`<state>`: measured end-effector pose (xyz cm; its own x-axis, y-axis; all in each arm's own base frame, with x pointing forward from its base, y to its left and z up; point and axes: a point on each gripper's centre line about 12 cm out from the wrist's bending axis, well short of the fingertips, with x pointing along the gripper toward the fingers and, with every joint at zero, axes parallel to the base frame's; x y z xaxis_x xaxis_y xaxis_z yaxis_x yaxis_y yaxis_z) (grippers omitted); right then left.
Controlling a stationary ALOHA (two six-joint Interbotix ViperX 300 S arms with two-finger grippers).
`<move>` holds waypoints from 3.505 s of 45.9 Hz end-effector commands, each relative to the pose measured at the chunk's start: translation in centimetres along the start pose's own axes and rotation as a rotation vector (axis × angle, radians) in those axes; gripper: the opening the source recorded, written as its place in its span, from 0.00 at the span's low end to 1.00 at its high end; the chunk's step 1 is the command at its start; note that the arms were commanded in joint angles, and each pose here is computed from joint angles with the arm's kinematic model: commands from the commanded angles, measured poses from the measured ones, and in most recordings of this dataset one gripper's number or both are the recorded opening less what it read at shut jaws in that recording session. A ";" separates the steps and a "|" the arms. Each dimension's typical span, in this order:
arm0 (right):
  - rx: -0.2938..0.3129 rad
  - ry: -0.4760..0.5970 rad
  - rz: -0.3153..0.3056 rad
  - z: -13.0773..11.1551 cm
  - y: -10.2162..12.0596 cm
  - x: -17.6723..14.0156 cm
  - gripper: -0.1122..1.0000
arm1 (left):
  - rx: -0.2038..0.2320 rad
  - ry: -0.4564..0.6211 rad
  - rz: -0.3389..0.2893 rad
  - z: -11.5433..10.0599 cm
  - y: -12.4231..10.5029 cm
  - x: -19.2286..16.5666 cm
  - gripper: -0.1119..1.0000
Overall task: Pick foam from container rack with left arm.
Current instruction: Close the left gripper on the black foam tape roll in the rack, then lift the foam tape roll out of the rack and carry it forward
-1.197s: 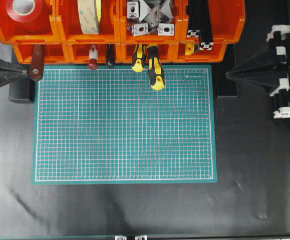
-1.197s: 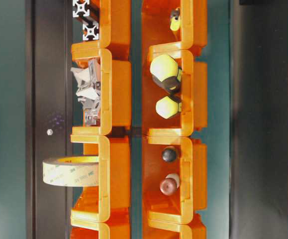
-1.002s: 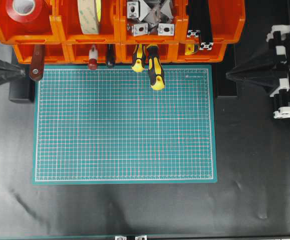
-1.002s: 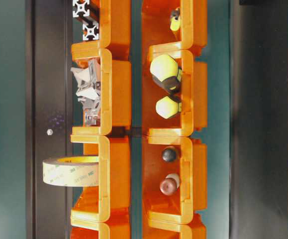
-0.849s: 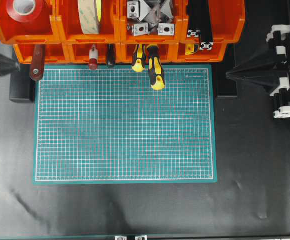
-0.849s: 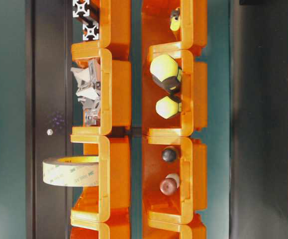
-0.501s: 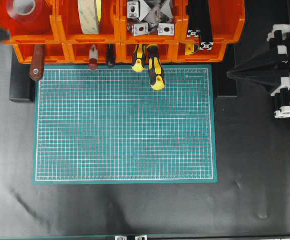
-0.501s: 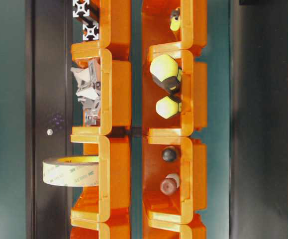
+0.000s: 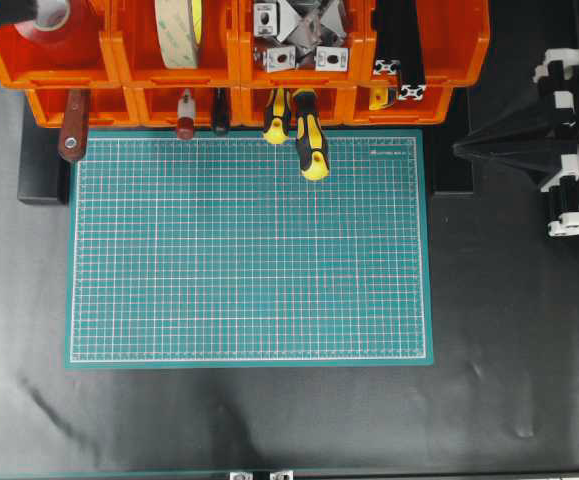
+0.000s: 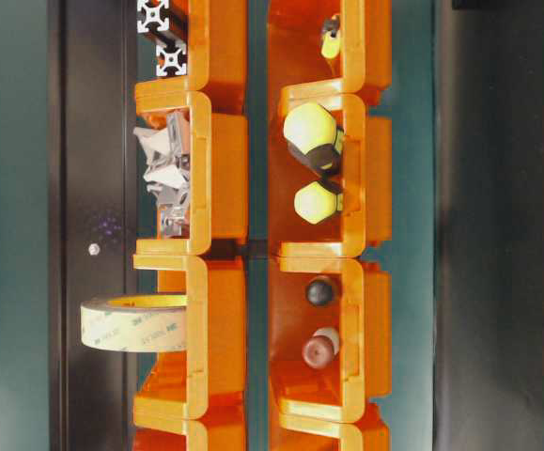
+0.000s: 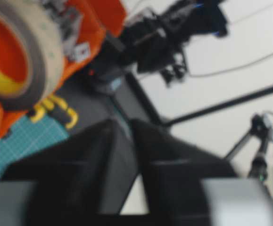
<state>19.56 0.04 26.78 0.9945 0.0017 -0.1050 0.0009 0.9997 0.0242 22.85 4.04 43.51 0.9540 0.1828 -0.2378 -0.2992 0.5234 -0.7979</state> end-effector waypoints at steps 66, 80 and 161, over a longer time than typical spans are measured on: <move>-0.001 -0.066 0.011 1.9 0.2 -0.4 0.10 | -0.141 0.044 0.252 2.0 2.5 12.6 0.87; -0.001 -0.066 0.012 1.9 0.2 -0.4 0.10 | -0.132 0.021 0.209 2.2 2.2 12.7 0.54; 0.053 -0.049 0.012 1.3 0.2 -0.4 0.10 | 1.043 0.988 0.255 -24.0 3.8 18.9 0.31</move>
<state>19.09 0.21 27.38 0.9972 0.0101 -0.0745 -0.0044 0.9971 0.0761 39.92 -10.59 21.57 0.3393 -0.0448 -0.9396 0.0713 0.9972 -0.0217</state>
